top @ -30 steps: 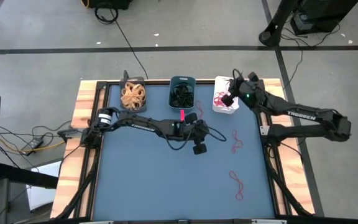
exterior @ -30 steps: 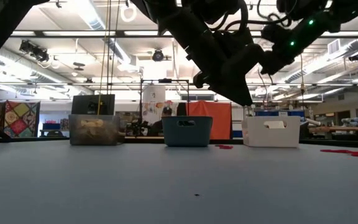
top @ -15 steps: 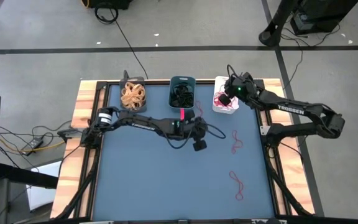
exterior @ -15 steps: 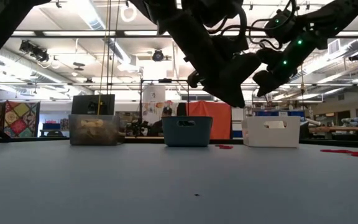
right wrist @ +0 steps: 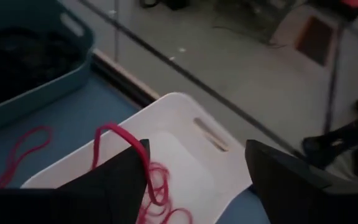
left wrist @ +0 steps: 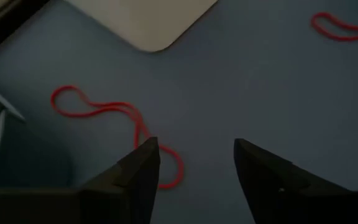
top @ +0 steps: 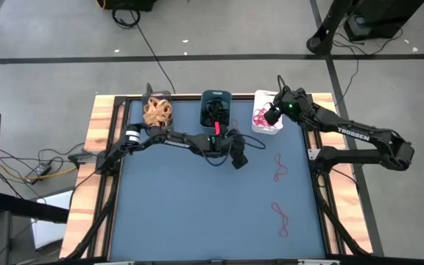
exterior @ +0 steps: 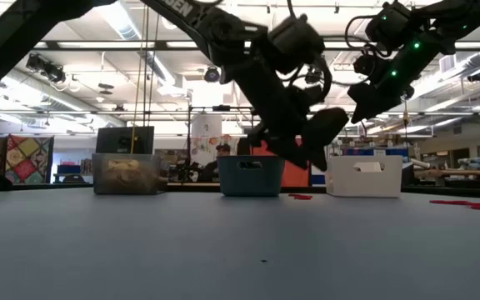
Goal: Sort rubber bands into baskets
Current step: Put the red rubber band into the white bin
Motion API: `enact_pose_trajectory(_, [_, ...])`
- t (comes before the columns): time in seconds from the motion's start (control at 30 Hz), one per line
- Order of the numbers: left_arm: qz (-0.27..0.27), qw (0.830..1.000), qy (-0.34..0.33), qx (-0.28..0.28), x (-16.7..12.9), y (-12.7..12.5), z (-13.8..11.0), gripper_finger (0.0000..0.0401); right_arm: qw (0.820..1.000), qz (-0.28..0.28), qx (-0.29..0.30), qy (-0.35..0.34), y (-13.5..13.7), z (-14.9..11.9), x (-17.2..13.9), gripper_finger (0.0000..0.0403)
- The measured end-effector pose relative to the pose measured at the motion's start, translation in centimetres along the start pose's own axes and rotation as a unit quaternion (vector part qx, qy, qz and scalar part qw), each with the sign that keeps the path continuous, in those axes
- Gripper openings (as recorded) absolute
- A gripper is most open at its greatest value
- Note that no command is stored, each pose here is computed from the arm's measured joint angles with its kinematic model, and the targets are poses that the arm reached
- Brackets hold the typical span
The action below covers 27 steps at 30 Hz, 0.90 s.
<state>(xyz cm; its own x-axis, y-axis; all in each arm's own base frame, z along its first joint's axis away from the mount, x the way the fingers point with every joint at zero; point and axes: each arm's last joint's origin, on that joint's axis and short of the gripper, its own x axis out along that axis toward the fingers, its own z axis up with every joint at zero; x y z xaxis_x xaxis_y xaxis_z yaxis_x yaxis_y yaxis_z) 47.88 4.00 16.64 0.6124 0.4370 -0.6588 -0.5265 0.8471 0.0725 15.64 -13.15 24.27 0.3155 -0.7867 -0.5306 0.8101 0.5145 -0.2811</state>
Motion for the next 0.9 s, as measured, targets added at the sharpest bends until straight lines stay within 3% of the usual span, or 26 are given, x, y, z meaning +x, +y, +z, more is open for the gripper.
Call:
enact_pose_trajectory(0.2, [0.008,1.0,0.006,-0.021,0.9,0.8,-0.1,0.0214,0.999,0.04,0.007,0.026,0.0,-0.5,0.2,0.0299])
enact_pose_trajectory(0.4, [-0.001,1.0,-0.006,-0.026,0.8,0.6,0.1,0.0214,0.999,-0.013,0.014,0.034,-0.7,-0.6,0.5,0.0325])
enact_pose_trajectory(0.47, [-0.001,1.0,-0.006,-0.028,1.0,0.6,0.0,0.0214,0.999,-0.008,0.007,0.04,-0.9,-0.7,0.6,0.033])
enact_pose_trajectory(0.6, [-0.001,0.998,-0.016,-0.058,1.4,0.8,0.1,0.0214,0.998,0.043,0.017,0.044,-0.7,-0.8,0.7,0.0334])
enact_pose_trajectory(0.9, [0.014,0.997,-0.02,-0.069,3.6,1.9,-0.5,0.0214,0.998,0.043,0.047,0.026,-0.7,-0.4,0.7,0.0327])
